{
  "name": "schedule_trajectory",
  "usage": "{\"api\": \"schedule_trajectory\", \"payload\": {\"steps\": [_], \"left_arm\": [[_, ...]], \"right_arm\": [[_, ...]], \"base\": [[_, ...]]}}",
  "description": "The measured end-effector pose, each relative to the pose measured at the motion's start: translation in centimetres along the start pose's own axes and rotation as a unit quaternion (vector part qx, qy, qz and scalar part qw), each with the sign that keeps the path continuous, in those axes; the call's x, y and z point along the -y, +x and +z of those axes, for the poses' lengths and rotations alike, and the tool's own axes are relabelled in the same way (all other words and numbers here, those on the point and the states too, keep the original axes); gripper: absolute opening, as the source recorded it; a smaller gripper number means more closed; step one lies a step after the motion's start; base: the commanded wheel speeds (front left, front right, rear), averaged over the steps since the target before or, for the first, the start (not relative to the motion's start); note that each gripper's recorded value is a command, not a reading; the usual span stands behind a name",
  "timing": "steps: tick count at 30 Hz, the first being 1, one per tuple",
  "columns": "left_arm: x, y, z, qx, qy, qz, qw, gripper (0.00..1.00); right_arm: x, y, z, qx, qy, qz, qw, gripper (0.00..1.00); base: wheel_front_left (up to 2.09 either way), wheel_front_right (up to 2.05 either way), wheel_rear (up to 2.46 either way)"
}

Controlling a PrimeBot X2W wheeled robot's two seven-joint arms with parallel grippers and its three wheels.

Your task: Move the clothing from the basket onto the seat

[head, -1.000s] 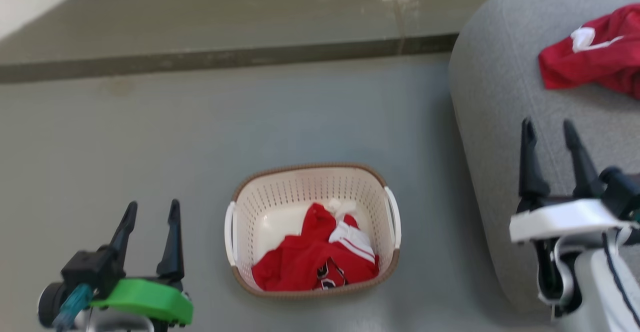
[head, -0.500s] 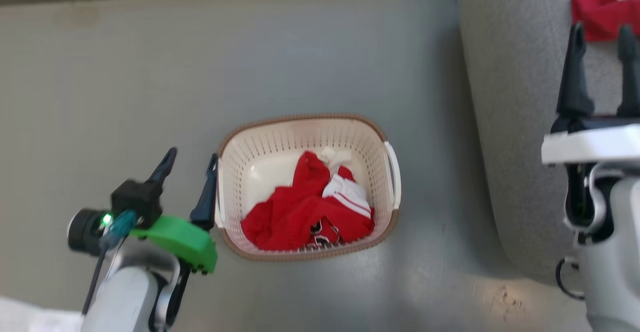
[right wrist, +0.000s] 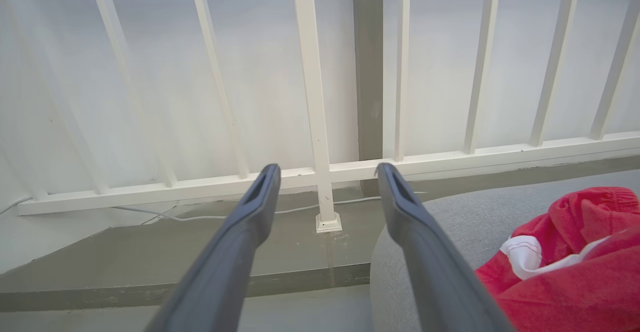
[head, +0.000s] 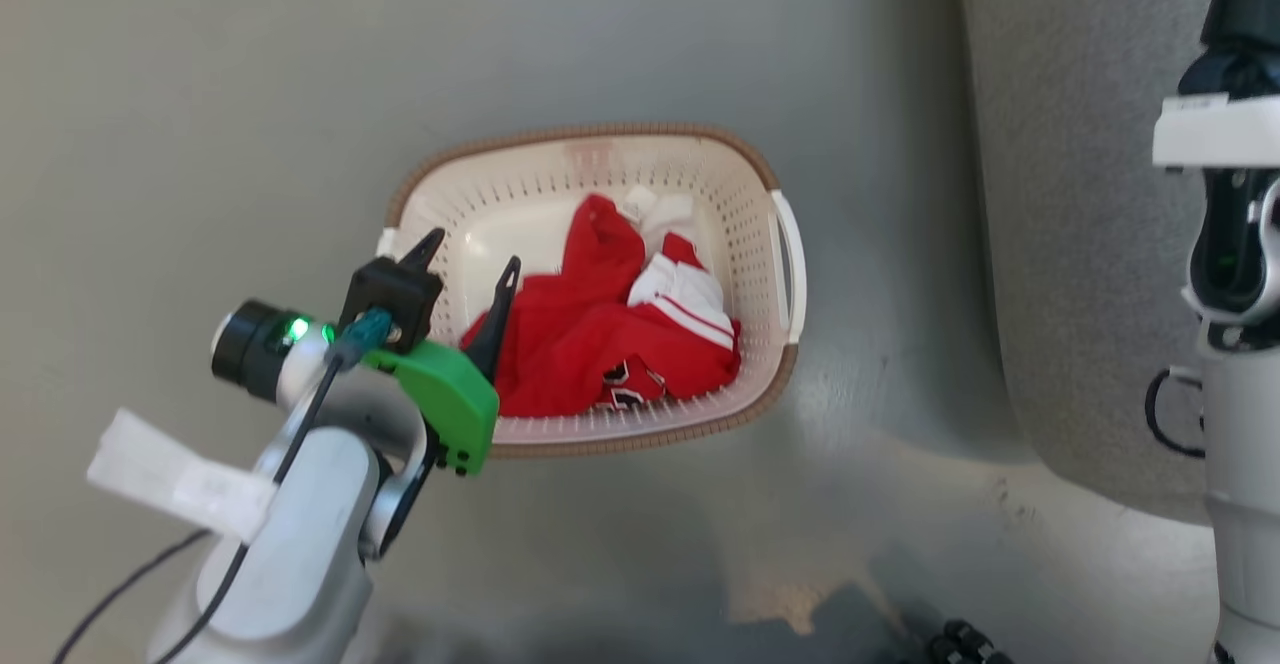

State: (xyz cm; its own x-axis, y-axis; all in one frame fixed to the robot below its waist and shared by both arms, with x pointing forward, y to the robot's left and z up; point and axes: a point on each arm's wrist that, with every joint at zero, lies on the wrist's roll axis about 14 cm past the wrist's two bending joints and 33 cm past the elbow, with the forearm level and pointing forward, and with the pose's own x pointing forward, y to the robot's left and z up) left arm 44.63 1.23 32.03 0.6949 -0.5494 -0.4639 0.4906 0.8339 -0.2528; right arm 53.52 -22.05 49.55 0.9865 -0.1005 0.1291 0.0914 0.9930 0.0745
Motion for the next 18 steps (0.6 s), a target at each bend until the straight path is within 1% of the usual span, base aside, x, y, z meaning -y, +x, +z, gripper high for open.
{"api": "schedule_trajectory", "payload": {"steps": [4,10,12,18], "left_arm": [[0.0,2.3,-2.4,-0.041,0.013,-0.026,0.999,1.00],[-0.3,4.3,-5.1,-0.078,0.018,-0.044,0.996,1.00],[-0.2,5.1,-6.0,-0.090,0.028,-0.052,0.994,1.00],[1.0,7.7,-8.7,-0.117,0.033,-0.087,0.989,1.00]], "right_arm": [[0.1,1.3,-2.0,-0.009,0.003,-0.002,1.000,1.00],[0.2,2.6,-4.1,-0.018,0.010,-0.005,1.000,1.00],[0.3,3.1,-4.7,-0.018,0.009,-0.006,1.000,1.00],[0.7,4.7,-6.3,-0.008,0.004,-0.009,1.000,1.00]], "base": [[0.00,0.00,0.00],[0.00,0.00,0.00],[0.00,0.00,0.00],[0.00,0.00,0.00]]}}
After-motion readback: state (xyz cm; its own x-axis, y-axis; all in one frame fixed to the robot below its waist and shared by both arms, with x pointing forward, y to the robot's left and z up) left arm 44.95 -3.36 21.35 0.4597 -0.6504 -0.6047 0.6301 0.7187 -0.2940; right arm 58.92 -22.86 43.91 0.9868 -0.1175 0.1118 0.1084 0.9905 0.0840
